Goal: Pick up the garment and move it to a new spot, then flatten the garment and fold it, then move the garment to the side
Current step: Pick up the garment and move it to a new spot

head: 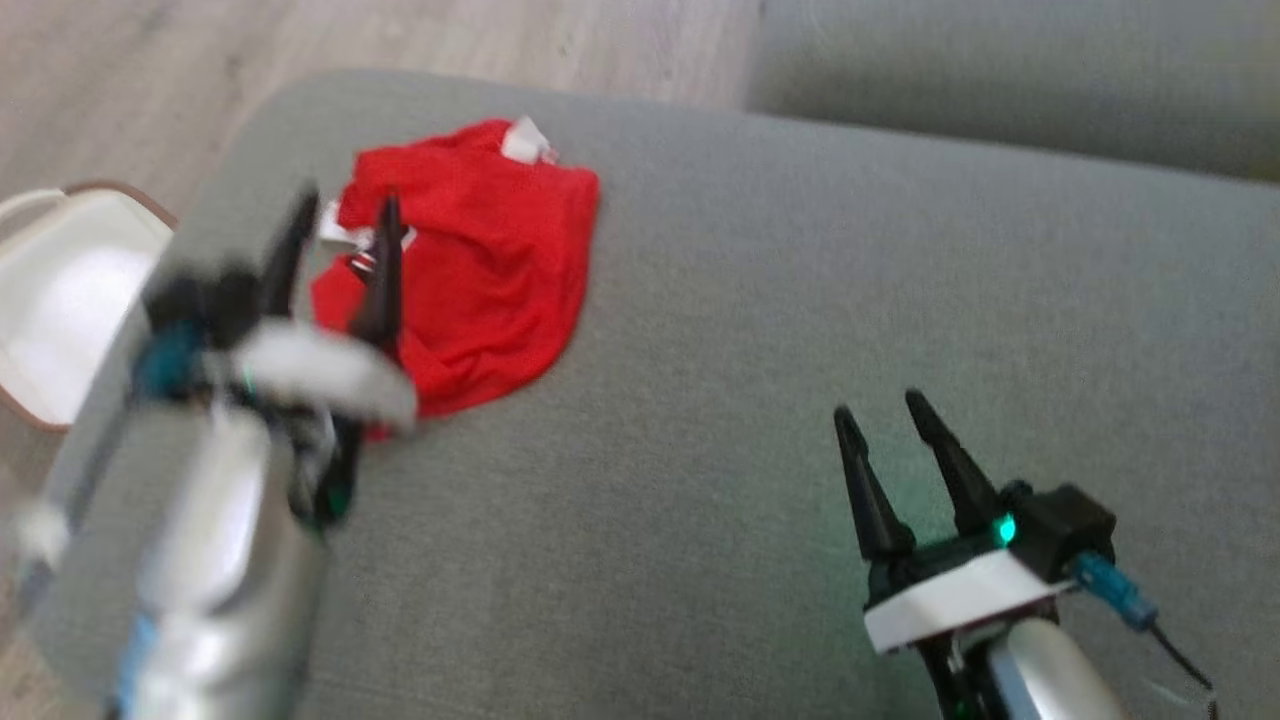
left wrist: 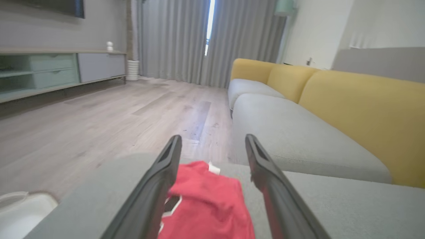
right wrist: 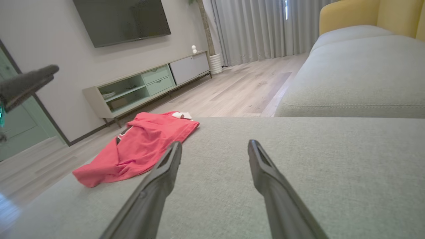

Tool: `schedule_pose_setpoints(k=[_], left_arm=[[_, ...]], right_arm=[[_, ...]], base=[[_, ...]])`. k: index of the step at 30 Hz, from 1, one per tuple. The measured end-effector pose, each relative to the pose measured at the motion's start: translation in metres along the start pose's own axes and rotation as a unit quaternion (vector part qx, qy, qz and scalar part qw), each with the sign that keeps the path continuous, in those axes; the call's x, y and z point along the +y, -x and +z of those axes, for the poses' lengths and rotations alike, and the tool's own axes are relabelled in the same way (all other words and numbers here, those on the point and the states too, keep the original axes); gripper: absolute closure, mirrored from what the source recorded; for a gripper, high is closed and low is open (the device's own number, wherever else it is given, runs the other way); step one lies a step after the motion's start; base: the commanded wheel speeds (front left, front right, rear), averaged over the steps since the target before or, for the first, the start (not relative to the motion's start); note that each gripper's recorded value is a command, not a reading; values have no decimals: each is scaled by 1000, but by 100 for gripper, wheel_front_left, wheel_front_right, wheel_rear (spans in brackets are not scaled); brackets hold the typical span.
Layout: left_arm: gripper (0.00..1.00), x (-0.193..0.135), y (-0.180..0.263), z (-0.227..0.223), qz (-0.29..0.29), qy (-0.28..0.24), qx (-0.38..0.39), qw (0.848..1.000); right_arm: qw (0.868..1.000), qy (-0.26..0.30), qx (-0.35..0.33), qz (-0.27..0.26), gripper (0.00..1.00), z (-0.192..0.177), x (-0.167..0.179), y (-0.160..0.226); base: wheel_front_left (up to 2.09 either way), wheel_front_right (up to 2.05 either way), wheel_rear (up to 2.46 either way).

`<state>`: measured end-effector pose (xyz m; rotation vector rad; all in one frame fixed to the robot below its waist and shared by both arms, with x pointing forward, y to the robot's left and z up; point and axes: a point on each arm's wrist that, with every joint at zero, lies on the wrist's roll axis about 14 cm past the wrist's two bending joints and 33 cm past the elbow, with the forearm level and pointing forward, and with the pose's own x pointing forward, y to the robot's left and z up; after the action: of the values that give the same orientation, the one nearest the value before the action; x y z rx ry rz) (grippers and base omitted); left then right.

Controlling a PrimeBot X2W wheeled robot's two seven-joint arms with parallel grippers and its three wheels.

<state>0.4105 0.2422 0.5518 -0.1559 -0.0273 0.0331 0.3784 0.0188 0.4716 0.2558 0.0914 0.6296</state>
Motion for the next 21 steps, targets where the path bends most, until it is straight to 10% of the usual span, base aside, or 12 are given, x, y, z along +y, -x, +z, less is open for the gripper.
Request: schedule_pose_setpoints(k=[9,21], left_arm=[[0,-40,-106,-41,-93,-89,198,972],[0,-46,-115,-185,-111,-113,469,869]], right_arm=[[999,-1,-16,-48,0,2,-50,-18],[993,-6,-27,-118,0,1,-109,-11]], base=[[0,0,0],[0,0,0]])
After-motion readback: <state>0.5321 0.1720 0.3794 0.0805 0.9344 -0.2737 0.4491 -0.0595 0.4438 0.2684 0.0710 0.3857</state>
